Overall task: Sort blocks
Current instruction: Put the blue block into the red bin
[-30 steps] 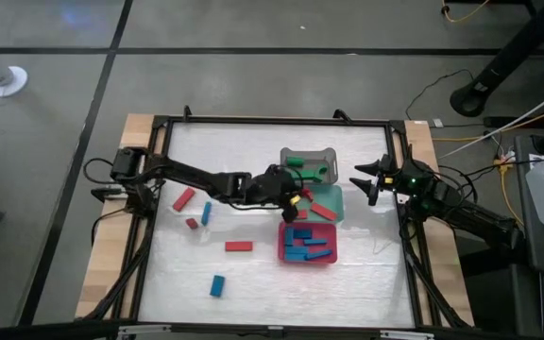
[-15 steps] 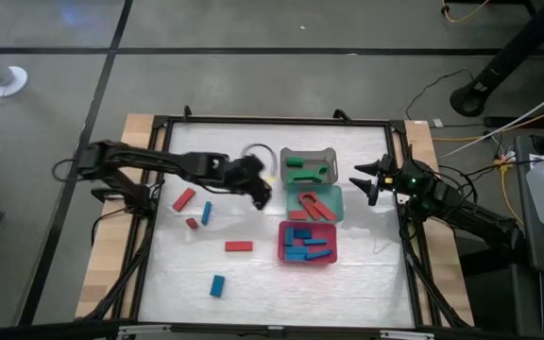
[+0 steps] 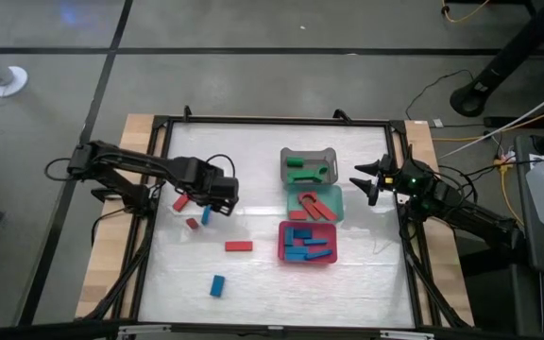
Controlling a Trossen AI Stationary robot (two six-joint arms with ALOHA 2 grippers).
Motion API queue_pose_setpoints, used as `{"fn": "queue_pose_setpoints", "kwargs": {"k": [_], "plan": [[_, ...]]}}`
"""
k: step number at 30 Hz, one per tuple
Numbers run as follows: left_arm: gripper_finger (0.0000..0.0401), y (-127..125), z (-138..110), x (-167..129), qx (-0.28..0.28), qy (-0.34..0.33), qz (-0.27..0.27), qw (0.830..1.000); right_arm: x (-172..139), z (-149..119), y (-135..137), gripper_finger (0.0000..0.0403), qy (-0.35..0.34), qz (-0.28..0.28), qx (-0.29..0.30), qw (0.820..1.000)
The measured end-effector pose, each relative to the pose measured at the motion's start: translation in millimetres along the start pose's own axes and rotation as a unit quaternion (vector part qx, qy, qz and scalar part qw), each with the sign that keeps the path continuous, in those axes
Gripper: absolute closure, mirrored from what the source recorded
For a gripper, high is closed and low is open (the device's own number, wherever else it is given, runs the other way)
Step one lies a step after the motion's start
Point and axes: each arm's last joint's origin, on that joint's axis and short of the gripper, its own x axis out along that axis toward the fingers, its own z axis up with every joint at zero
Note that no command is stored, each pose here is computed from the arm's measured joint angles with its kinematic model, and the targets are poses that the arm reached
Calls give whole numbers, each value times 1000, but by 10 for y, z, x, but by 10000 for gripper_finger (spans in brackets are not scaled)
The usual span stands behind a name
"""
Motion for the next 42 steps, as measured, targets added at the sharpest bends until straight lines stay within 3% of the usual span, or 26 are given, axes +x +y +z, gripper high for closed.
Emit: {"fn": "queue_pose_setpoints", "kwargs": {"k": [17, 23, 26, 31, 32, 35, 38, 40, 42], "plan": [[223, 227, -187, 806, -32, 17, 24, 999, 0, 0, 0, 139, 0, 0, 0, 1000], [230, 233, -230, 1044, -19, 11, -34, 999, 0, 0, 0, 139, 0, 0, 0, 1000], [261, 239, -242, 1089, -6, 12, -45, 999, 0, 0, 0, 139, 0, 0, 0, 1000], [360, 251, -247, 1088, -5, 15, -40, 999, 0, 0, 0, 139, 0, 0, 0, 1000], [364, 238, -241, 1076, -5, 15, -43, 999, 0, 0, 0, 139, 0, 0, 0, 1000], [364, 118, -191, 993, 0, 7, -88, 996, 0, 0, 0, 139, 0, 0, 0, 1000], [363, -83, -100, 846, 27, -29, -173, 984, 0, 0, 0, 139, 0, 0, 0, 1000], [362, -240, 2, 707, 34, -66, -245, 967, 0, -1, 0, 139, 0, 0, 0, 1000], [362, -384, 108, 557, 33, -114, -323, 939, 0, -1, 0, 139, 0, 0, 0, 1000]]}}
